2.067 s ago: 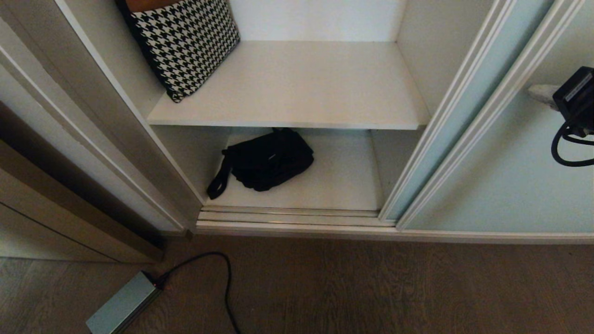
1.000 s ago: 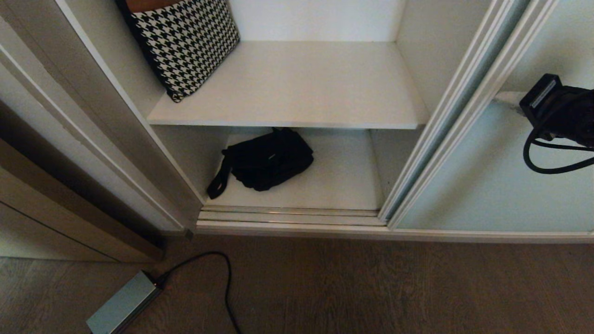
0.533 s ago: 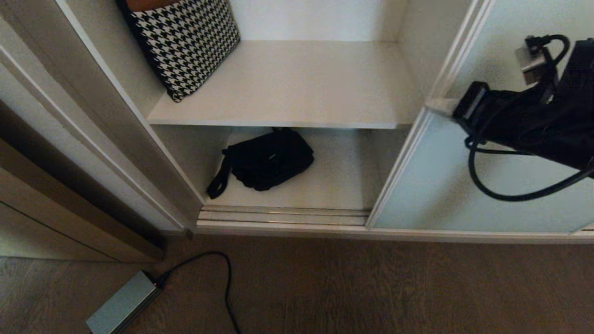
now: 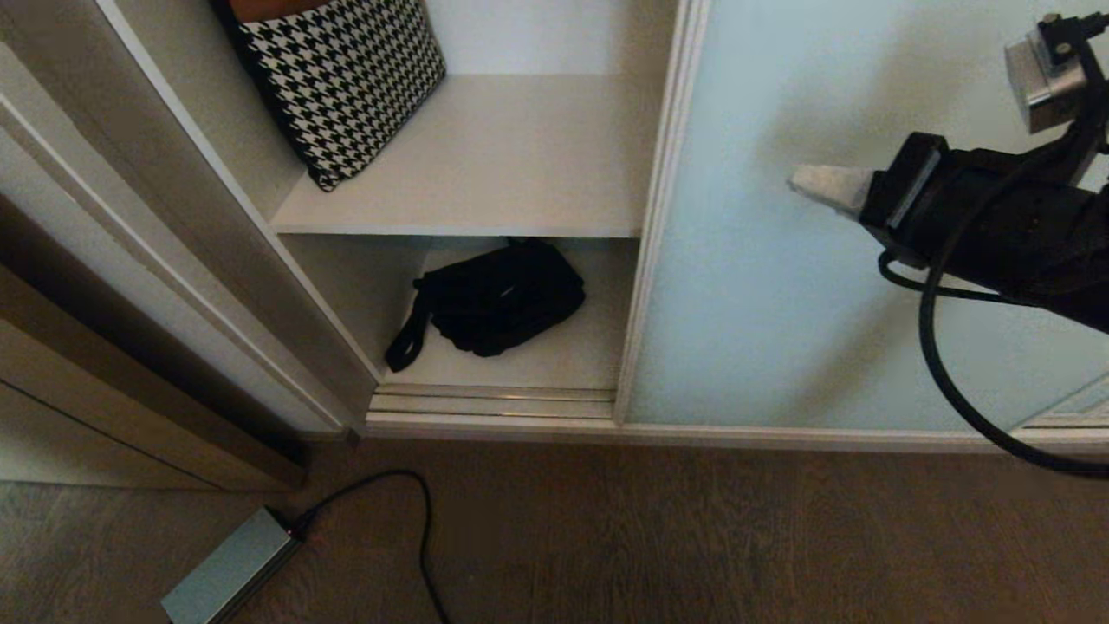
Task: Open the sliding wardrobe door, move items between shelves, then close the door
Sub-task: Close the door
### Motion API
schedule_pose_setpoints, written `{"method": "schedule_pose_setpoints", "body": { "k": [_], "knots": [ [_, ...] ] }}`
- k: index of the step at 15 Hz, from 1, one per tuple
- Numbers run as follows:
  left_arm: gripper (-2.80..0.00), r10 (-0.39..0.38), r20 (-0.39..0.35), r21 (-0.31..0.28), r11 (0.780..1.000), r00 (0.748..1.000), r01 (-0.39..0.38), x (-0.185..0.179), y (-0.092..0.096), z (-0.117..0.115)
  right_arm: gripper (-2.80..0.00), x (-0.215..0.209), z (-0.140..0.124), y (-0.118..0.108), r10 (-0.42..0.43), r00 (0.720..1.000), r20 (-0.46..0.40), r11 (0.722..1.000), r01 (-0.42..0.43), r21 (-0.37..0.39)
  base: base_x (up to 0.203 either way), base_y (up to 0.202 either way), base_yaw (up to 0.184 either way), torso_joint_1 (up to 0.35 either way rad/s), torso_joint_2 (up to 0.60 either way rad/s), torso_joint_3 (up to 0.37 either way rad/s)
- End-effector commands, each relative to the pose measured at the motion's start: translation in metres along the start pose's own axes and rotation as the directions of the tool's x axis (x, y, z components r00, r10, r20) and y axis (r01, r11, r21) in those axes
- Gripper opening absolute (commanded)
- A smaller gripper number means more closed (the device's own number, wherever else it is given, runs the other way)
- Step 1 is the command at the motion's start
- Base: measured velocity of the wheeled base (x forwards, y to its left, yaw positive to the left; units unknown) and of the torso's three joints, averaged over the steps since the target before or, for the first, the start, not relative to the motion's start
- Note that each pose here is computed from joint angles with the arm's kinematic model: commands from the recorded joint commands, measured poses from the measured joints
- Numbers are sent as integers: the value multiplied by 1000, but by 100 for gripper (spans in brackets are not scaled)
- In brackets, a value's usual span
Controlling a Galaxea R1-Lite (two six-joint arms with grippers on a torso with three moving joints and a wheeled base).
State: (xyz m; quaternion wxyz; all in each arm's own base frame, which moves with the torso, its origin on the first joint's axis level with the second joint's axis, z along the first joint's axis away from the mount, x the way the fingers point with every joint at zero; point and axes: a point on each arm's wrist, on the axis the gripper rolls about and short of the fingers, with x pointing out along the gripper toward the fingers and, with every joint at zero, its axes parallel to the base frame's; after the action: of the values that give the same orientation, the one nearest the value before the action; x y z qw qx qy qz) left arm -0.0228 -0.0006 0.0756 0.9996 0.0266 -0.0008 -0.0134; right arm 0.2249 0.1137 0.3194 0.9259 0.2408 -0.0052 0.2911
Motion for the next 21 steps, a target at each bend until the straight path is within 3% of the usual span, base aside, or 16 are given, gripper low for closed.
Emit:
{"method": "schedule_pose_setpoints", "body": {
  "k": [1, 6, 9, 12, 16, 21],
  "knots": [
    [-280, -4, 1, 0, 1000, 1000, 4, 0, 0, 0, -280, -36, 18, 1, -17, 997, 78, 1000, 18, -13, 0, 0, 0, 0, 0, 0],
    [-280, -1, 1, 0, 1000, 1000, 1, 0, 0, 0, -280, -86, 39, -17, -156, 964, 216, 985, 167, -33, 0, 0, 0, 0, 0, 0],
    [-280, -1, 1, 0, 1000, 1000, 1, 0, 0, 0, -280, -106, 45, -40, -300, 910, 286, 946, 323, -36, 0, 0, 0, 0, 0, 0],
    [-280, -1, 1, 0, 1000, 1000, 1, 0, 0, 0, -280, -125, 47, -72, -452, 815, 363, 870, 493, -24, 0, 0, 0, 0, 0, 0],
    [-280, -1, 1, 0, 1000, 1000, 1, 0, 0, 0, -280, -147, 59, -107, -569, 676, 468, 763, 647, -7, 0, 0, 0, 0, 0, 0],
    [-280, -1, -1, 0, 1000, 1000, 1, 0, 0, 0, -280, -179, 89, -160, -657, 506, 559, 647, 759, 74, 0, 0, 0, 0, 0, 0]
  ]
}}
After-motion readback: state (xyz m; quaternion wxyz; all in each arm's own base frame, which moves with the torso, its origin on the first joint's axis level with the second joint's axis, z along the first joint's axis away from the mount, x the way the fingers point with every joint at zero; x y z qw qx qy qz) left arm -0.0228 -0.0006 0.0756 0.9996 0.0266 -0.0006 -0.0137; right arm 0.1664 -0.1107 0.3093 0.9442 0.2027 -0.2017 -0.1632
